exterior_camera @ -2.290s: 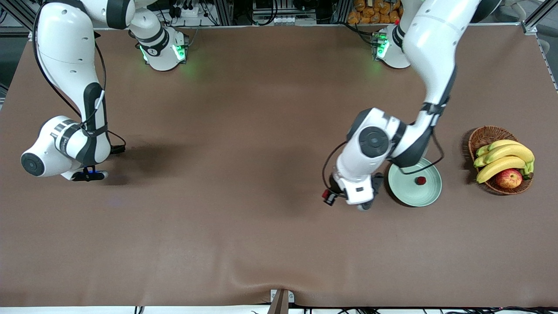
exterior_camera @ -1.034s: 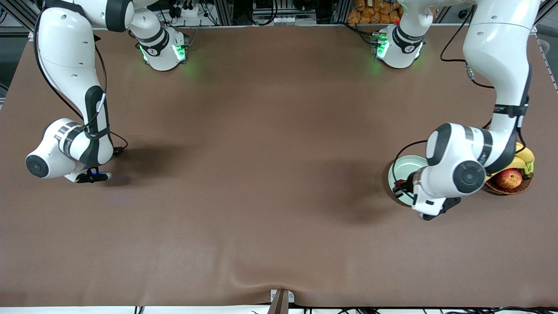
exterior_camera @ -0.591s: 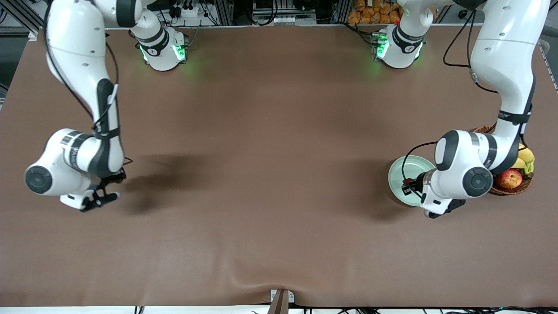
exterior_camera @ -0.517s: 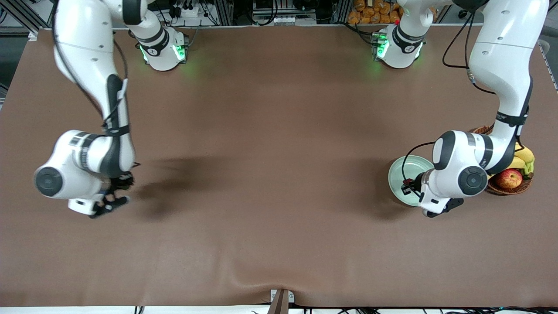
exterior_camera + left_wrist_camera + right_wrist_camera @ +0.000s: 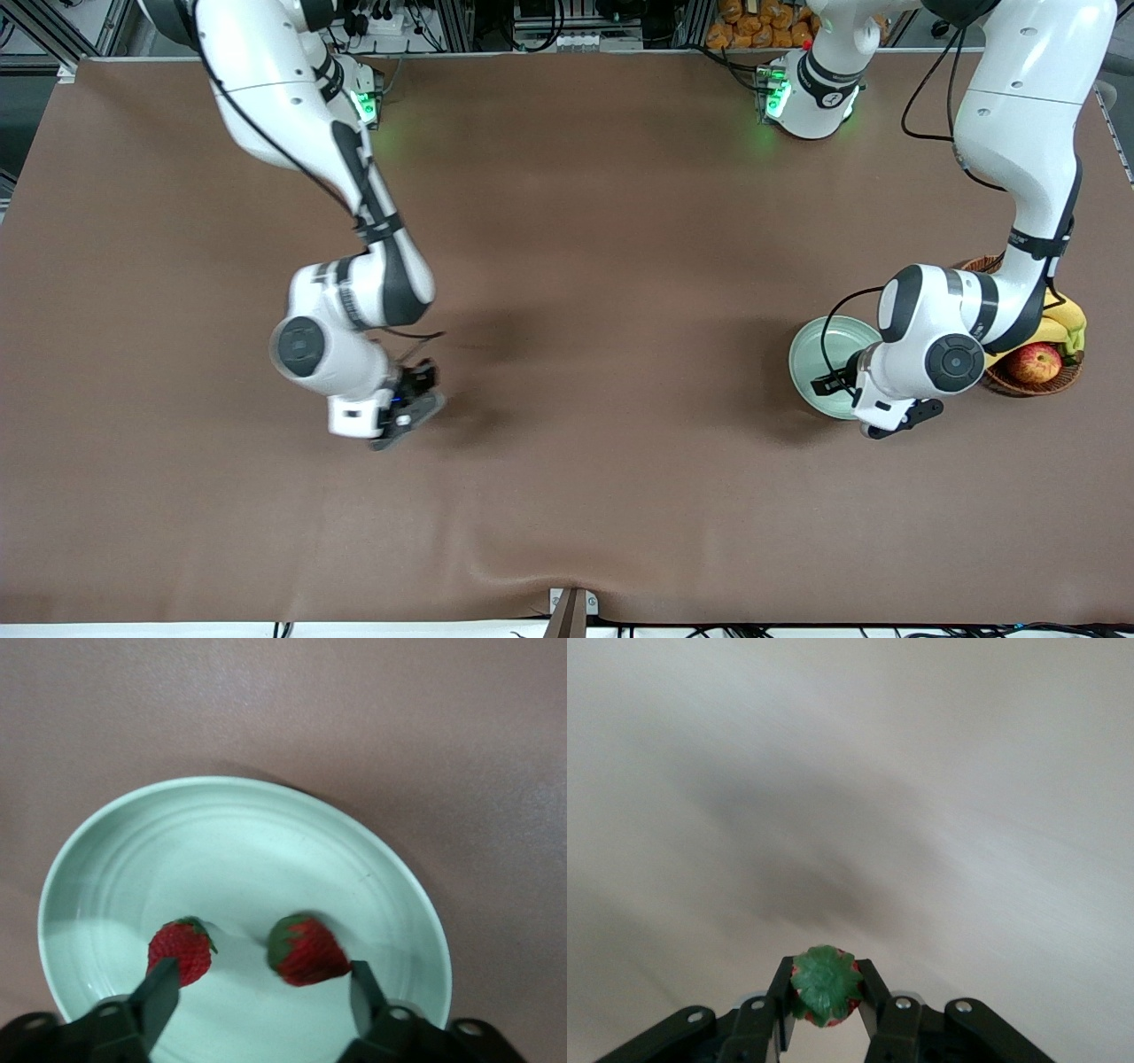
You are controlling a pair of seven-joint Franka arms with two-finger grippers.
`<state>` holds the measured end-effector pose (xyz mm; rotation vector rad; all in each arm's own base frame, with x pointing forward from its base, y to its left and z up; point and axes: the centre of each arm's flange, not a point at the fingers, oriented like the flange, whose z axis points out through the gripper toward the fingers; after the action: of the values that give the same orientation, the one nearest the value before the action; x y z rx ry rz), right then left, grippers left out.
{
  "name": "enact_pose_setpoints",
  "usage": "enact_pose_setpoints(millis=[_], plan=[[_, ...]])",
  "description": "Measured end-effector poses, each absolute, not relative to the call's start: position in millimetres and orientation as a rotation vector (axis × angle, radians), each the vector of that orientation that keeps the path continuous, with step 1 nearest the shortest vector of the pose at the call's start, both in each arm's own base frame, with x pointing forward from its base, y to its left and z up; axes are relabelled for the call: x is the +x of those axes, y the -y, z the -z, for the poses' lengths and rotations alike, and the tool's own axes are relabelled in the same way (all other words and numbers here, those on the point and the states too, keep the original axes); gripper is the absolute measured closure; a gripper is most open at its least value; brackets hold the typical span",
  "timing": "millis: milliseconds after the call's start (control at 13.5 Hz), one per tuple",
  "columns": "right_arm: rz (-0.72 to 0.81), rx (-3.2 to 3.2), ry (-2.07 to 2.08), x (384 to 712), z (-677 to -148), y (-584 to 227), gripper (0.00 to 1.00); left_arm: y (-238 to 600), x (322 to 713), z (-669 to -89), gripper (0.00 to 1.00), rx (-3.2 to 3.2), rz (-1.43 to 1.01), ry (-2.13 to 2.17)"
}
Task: Collect all strawberries into plate
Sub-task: 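Carry the third strawberry to the table middle and release it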
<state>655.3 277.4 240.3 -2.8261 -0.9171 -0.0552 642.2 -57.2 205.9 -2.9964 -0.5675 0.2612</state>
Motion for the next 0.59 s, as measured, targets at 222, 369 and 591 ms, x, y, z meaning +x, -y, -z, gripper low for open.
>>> enact_pose_setpoints(millis=[222, 369, 591], plan=[[0.066, -2.815, 0.763, 640.6, -243.7, -358.4, 0.68, 76.4, 645.9, -235.6, 0.0, -3.037, -0.229, 0.588], [0.096, -2.826, 0.683, 628.0, -236.7, -403.8, 0.68, 99.7, 645.3, -259.9, 0.0, -3.089, -0.236, 0.686], [0.159, -2.832, 0.573, 605.7, -216.1, -461.8, 0.68, 135.1, 644.4, -285.1, 0.0, -3.106, -0.219, 0.821]])
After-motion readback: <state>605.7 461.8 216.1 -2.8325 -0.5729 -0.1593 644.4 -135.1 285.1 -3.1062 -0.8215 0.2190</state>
